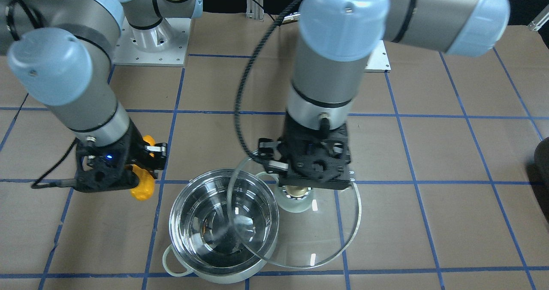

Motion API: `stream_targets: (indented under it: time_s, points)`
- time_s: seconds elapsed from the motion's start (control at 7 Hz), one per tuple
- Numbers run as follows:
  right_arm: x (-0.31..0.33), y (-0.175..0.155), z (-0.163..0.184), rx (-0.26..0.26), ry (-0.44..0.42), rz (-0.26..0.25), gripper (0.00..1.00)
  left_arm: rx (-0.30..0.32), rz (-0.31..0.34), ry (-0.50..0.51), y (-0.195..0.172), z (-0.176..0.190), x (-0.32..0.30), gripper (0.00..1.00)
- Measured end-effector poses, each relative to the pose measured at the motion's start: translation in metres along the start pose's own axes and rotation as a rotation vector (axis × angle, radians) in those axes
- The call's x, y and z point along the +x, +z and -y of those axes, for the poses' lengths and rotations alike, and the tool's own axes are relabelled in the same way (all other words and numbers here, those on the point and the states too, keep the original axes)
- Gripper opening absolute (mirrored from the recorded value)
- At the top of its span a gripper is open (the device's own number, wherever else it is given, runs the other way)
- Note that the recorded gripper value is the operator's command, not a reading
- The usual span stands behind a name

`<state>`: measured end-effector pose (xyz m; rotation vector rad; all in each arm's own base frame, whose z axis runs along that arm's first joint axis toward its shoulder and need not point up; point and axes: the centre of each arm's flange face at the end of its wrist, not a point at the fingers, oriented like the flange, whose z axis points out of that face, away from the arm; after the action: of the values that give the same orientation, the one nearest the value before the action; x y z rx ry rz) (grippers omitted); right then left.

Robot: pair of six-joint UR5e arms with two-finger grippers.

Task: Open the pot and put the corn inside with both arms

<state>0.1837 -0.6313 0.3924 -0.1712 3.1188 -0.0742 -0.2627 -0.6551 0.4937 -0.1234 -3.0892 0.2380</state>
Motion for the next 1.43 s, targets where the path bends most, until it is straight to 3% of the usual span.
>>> stream_targets:
  time_s: [0.29,0.57,0.86,1.0,1.14,1.29,1.43]
  points:
    - [-0.099,0.045,0.046,0.02,0.014,0.006,0.14,-0.042,0.019,0.028,0.004,0.008,-0.092,0.16]
    - [-0.147,0.099,0.058,0.022,0.002,0.003,0.14,-0.117,-0.002,0.022,0.054,0.0,-0.19,0.16]
    - [-0.151,0.138,0.053,0.032,-0.009,0.003,0.2,-0.1,-0.058,0.012,0.127,-0.02,-0.245,0.16]
    - [-0.15,0.154,0.048,0.034,-0.013,0.002,0.73,-0.064,-0.06,0.011,0.164,-0.035,-0.253,0.16]
    - [-0.149,0.163,0.044,0.031,-0.017,0.001,0.94,-0.032,-0.055,0.013,0.194,-0.046,-0.255,0.17]
    - [-0.148,0.164,0.043,0.034,-0.018,0.0,1.0,-0.024,-0.051,0.013,0.219,-0.053,-0.257,0.24]
    - [-0.146,0.156,0.045,0.048,-0.018,0.001,0.99,-0.035,-0.05,0.008,0.239,-0.058,-0.261,0.48]
